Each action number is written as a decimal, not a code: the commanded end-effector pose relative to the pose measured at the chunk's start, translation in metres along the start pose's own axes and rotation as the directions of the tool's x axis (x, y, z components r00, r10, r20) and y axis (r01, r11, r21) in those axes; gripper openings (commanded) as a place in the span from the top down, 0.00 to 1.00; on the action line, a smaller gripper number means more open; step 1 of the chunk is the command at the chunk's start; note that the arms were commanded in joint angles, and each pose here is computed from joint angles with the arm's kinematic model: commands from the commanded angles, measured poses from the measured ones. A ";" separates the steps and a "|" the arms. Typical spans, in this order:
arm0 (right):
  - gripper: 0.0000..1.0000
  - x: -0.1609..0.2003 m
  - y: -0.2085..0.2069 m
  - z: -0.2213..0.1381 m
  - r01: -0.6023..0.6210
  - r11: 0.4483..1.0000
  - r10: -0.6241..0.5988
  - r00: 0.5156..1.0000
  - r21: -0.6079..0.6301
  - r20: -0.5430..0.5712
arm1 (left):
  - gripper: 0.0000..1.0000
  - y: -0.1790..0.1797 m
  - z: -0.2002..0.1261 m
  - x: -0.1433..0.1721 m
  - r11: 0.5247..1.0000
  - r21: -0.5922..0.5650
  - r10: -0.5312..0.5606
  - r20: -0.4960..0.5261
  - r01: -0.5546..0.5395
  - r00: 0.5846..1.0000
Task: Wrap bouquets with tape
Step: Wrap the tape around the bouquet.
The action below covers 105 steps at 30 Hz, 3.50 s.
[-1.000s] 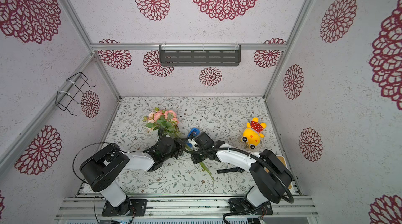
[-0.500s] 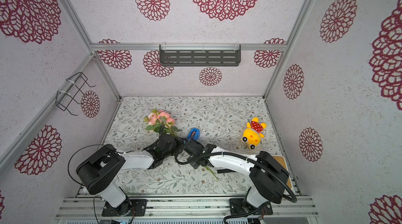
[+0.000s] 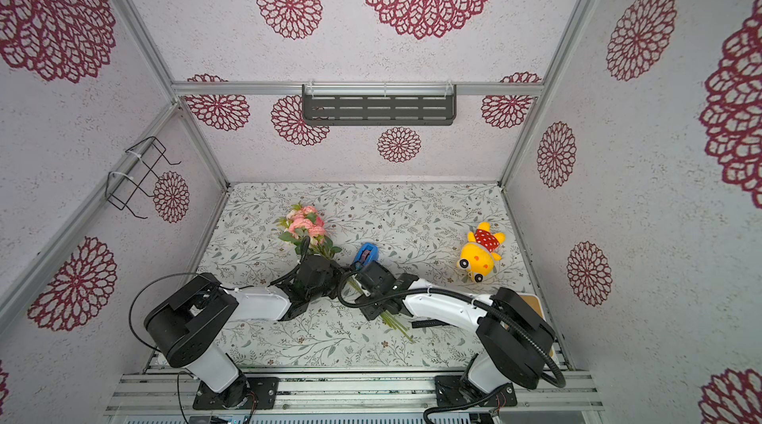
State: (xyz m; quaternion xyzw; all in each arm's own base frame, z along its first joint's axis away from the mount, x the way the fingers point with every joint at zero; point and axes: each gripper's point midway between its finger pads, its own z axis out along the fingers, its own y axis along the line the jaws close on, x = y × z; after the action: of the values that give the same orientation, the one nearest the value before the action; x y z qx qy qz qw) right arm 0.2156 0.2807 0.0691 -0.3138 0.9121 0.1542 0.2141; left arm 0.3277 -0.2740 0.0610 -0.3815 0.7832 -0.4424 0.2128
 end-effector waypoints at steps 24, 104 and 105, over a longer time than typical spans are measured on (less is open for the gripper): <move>1.00 -0.029 -0.018 -0.006 -0.018 0.999 0.018 1.000 0.039 0.005 | 0.44 -0.011 -0.002 -0.005 0.999 0.054 0.007 0.030 -0.009 1.000; 1.00 -0.051 -0.046 -0.014 -0.039 0.990 0.025 0.994 0.139 0.103 | 0.78 -0.082 0.002 -0.002 0.952 0.127 0.277 0.042 -0.280 0.960; 1.00 -0.051 -0.046 -0.015 -0.035 0.988 0.020 0.994 0.151 0.103 | 0.77 -0.082 0.002 -0.002 0.951 0.123 0.280 0.041 -0.283 0.959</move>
State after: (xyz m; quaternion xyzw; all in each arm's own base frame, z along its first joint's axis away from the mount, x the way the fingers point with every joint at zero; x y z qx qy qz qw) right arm 0.2610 0.2926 0.0946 -0.2827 0.9055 0.1956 0.2489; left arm 0.3654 -0.2884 0.1043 -0.2846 0.8009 -0.4338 0.2990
